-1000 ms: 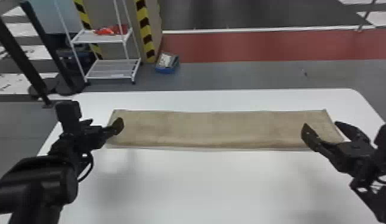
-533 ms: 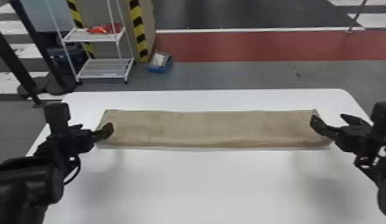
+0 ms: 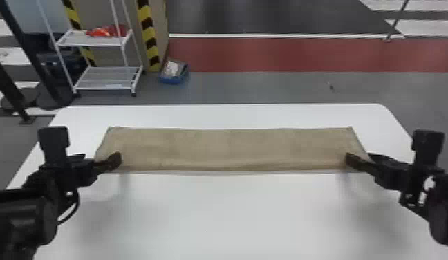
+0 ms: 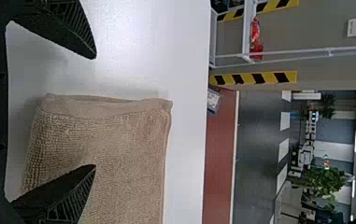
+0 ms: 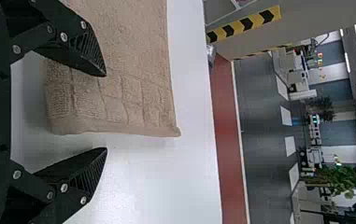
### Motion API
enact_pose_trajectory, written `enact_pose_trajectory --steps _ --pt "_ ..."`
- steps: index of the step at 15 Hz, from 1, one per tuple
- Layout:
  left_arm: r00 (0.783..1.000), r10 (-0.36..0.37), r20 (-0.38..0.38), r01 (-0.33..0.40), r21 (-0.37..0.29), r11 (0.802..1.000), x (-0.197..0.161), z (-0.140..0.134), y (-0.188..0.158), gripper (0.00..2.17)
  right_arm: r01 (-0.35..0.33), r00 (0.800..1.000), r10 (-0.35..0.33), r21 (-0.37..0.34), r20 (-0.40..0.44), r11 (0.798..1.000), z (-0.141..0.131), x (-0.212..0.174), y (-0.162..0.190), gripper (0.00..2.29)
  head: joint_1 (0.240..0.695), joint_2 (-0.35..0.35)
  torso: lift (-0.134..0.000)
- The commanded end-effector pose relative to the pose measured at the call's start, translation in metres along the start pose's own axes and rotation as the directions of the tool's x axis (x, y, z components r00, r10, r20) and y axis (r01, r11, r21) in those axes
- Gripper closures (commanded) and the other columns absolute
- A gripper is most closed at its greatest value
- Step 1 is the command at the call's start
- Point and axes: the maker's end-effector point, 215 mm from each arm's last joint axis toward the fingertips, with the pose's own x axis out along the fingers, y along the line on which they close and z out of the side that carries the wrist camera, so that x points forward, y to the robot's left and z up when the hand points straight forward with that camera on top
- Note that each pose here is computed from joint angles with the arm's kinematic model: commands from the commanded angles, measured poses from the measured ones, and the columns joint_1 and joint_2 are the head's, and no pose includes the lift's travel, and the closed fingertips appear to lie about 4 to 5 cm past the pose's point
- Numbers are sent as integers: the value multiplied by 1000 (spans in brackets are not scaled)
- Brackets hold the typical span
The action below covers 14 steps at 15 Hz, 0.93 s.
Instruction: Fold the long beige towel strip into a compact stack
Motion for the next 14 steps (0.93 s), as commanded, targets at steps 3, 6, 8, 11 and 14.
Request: enact_pose_trajectory --steps 3,6,8,11,14 --pt "999 -35 -37 34 -23 999 -6 -15 -6 333 -57 998 57 16 -2 998 5 -11 11 1190 695 6 -117" --pt "999 -31 -15 31 -25 999 -17 -10 -5 1420 -77 997 77 23 -5 997 6 -13 14 1764 695 7 -117" --pt "999 -40 23 41 -31 999 -29 0 -7 2148 -83 996 84 21 -6 996 6 -20 16 1835 695 8 -117" --pt "998 -46 48 47 -24 999 -49 3 -14 2145 -80 997 80 30 -14 996 3 -38 15 1835 695 7 -117" --pt "998 -43 38 44 -24 999 -66 -5 -15 2145 -86 996 87 45 -28 995 -2 -59 18 1835 695 -5 -117"
